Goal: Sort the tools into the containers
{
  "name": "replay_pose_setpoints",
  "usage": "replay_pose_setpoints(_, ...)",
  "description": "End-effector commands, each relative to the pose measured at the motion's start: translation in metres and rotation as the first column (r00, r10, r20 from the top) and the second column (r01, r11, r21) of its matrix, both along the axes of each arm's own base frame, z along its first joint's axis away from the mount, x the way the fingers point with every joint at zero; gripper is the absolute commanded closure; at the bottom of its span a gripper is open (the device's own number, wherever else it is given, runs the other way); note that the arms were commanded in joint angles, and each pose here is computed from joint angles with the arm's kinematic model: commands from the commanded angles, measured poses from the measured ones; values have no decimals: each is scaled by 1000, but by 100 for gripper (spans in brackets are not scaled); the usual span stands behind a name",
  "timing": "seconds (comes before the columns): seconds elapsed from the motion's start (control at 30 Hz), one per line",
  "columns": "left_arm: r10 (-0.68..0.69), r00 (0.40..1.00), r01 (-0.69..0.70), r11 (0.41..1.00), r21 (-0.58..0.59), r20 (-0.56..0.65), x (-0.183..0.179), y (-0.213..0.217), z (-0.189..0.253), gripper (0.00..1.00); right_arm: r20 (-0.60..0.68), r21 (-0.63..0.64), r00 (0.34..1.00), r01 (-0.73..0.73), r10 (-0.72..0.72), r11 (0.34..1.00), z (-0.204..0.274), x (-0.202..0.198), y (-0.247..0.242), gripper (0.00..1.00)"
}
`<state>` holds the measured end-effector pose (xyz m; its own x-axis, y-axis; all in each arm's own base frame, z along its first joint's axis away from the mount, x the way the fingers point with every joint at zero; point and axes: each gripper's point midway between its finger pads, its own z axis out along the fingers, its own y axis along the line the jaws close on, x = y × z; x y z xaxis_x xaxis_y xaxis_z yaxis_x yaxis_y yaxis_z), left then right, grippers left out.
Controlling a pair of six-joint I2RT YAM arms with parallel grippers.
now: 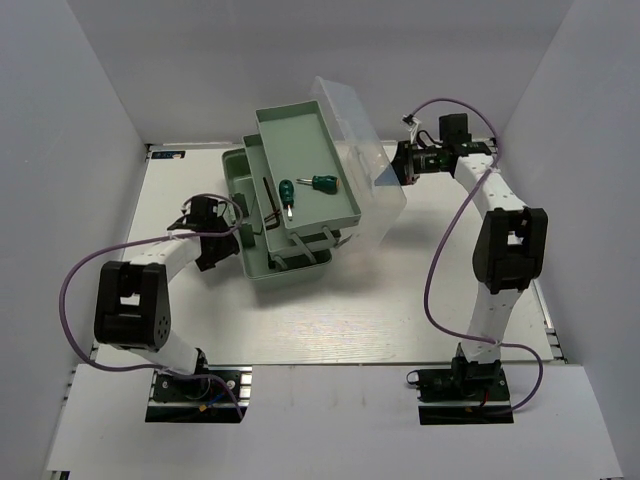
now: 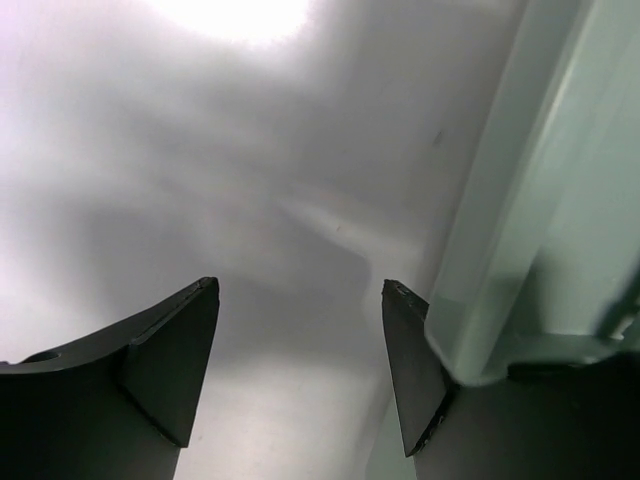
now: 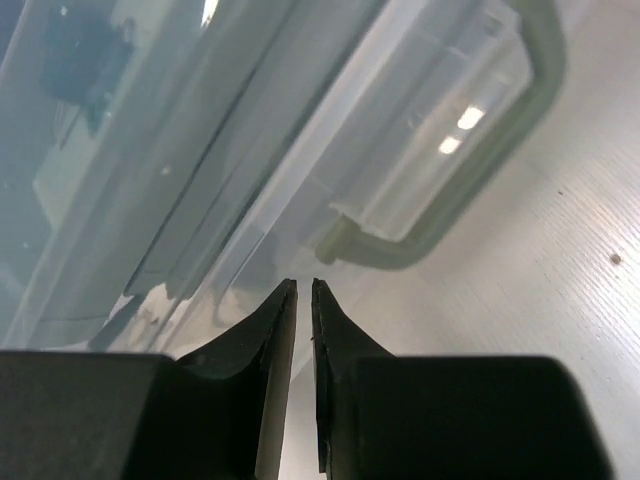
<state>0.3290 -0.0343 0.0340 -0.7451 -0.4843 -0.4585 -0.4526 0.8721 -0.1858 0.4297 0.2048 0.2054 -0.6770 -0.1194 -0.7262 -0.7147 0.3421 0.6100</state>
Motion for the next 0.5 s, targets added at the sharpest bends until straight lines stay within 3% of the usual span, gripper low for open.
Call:
replay_pose_setpoints(0.0,-57,982,71,995,-76,180,50,-24,40,24,87,-38,993,-73,76,997,30,-29,13,82)
replay_pose_setpoints(0.47,-145,968,166,982,-88,203,82,-37,46,25,270,-175,940,-164,207,971,70,-69,56,82)
